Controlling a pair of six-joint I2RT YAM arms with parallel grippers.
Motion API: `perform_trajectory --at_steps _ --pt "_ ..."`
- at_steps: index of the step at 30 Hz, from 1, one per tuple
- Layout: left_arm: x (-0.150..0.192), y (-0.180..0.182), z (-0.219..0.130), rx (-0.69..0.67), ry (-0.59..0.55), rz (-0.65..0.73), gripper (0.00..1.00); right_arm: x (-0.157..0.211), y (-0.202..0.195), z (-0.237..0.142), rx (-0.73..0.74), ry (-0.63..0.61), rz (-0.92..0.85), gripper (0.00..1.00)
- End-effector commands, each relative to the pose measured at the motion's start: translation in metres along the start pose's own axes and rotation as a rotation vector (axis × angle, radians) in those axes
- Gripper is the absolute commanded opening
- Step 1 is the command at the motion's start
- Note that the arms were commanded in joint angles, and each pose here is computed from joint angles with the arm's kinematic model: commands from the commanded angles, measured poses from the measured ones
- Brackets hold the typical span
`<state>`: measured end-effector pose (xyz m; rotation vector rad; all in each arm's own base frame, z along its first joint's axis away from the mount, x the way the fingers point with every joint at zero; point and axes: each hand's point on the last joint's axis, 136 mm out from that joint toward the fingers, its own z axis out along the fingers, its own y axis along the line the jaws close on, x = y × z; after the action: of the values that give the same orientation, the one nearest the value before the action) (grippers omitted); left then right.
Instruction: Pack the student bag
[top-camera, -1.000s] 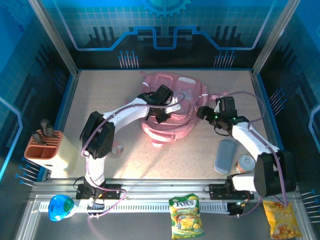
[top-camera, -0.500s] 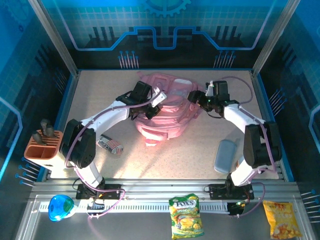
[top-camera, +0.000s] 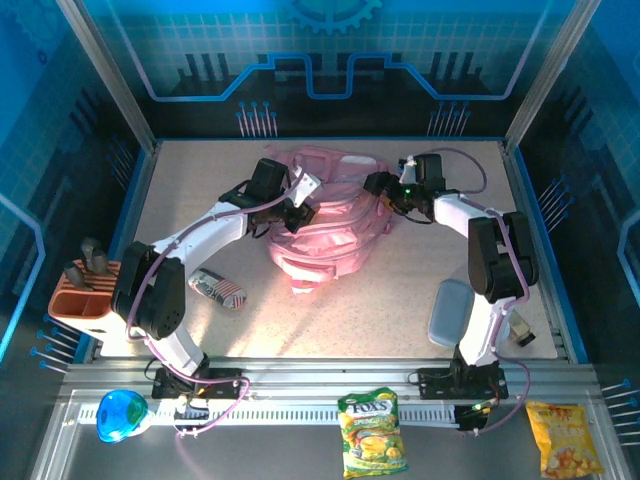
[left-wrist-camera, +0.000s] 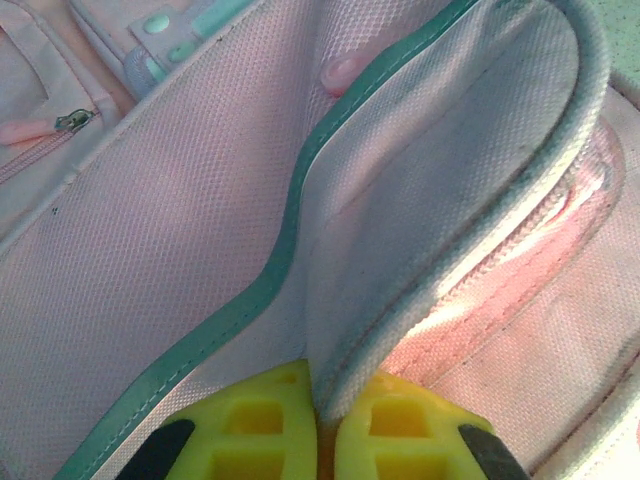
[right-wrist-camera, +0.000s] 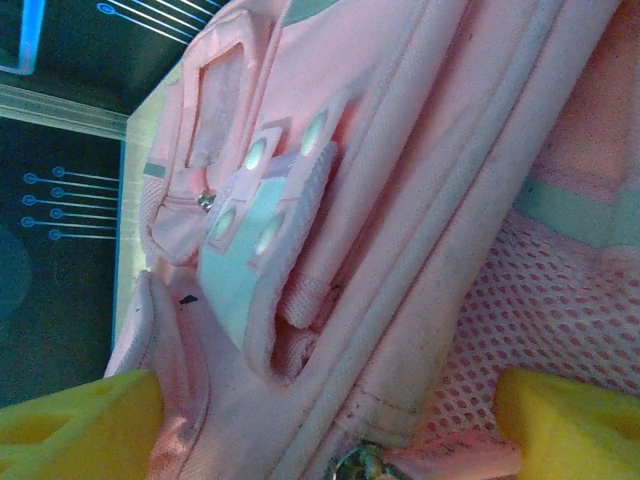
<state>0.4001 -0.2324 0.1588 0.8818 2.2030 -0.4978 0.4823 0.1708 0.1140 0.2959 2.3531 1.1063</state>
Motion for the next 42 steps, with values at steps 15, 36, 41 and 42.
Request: perform_trajectory --at_steps 15,36,41,42 --pt "-0.033 0.0 -0.028 0.019 -0.143 0.005 0.03 -0.001 0.032 -0.04 -0.22 -0.04 -0.097 0.61" --pt "-0.034 -0.006 -0.031 0.055 -0.155 0.004 0.03 -0.003 0.011 -0.032 -0.12 -0.018 -0.104 0.1" --pt "-0.034 -0.005 -0.032 0.051 -0.159 -0.002 0.03 -0.006 0.01 -0.037 -0.077 -0.021 -0.149 0.01" --pt "-0.035 -0.005 -0.032 0.05 -0.16 -0.004 0.03 -0.006 0.011 -0.038 -0.074 -0.02 -0.159 0.0"
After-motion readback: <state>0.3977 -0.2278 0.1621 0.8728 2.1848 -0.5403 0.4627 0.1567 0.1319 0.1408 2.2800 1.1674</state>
